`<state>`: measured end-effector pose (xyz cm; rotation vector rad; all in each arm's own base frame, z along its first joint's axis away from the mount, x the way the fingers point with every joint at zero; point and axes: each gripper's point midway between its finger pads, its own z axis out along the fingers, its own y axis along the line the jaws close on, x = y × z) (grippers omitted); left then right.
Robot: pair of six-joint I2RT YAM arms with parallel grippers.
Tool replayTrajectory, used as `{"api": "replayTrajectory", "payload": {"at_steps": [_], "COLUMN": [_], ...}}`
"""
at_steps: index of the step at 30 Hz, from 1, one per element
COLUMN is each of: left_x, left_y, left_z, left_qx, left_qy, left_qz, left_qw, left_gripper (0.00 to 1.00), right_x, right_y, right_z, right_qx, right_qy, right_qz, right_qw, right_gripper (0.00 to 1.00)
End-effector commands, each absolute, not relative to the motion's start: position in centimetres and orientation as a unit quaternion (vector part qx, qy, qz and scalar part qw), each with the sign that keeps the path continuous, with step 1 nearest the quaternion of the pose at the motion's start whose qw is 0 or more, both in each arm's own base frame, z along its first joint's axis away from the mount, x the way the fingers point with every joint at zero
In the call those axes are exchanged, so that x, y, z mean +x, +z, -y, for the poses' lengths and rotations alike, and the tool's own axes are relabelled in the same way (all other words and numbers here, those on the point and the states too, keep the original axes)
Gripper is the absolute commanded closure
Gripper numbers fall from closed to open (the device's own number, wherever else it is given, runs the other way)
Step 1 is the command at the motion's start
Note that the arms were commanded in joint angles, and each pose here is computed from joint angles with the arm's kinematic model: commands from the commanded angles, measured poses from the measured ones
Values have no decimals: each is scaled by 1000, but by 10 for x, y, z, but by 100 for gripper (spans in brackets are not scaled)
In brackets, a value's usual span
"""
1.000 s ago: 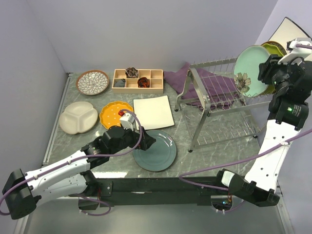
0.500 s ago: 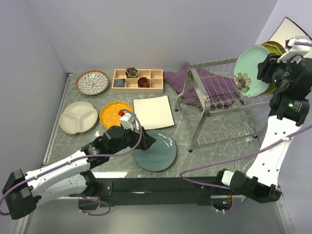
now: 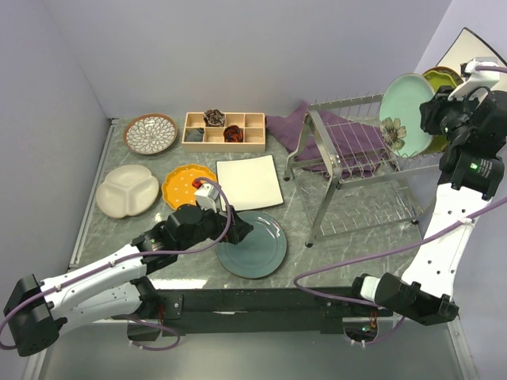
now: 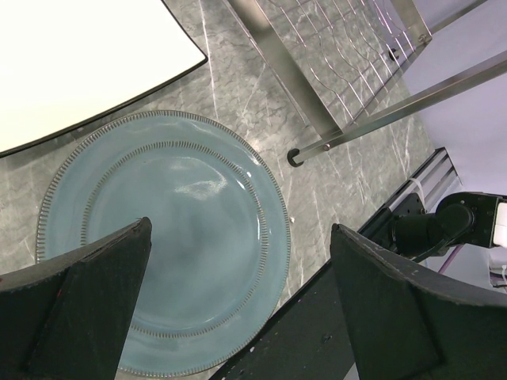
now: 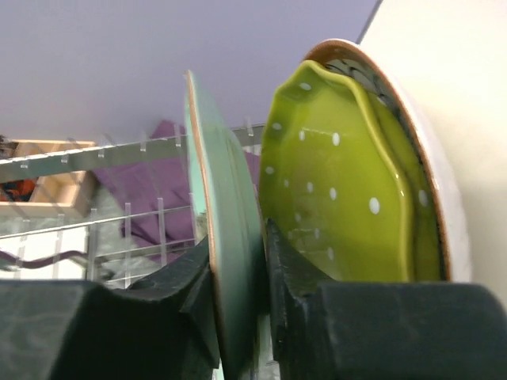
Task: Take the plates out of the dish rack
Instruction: Unload the plate from the dish rack.
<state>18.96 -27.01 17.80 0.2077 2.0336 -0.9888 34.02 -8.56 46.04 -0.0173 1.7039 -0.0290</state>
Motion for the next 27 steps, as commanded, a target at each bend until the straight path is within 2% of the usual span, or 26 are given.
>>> {"api": "replayTrajectory", "payload": {"at_steps": [1, 2, 4, 5, 20, 27], "left_x": [192, 192, 192, 192, 194, 194], "left_y": [189, 189, 189, 189, 197, 202], "left_z": [272, 272, 272, 272, 269, 264], "left_qx": [84, 84, 84, 84, 65, 47], "left_qy": [-405, -405, -406, -406, -408, -410], "left_qz": [-798, -797, -797, -797, -796, -794], "left_qw": [439, 439, 440, 440, 443, 446], "left_gripper": [1, 0, 1, 1, 1, 0], "right_x": [334, 331, 327, 326, 295, 289], "right_y": [462, 468, 478, 483, 575, 605], "right_z": [70, 70, 72, 75, 54, 41], "right_qx": [-21, -22, -26, -23, -56, -54], "right_qy": [6, -1, -16, -28, -52, -16], "right_qz": [-749, -743, -735, -729, -616, -577], "right_qw": [662, 669, 678, 683, 784, 815], "right_gripper": [77, 84, 92, 100, 100, 100]}}
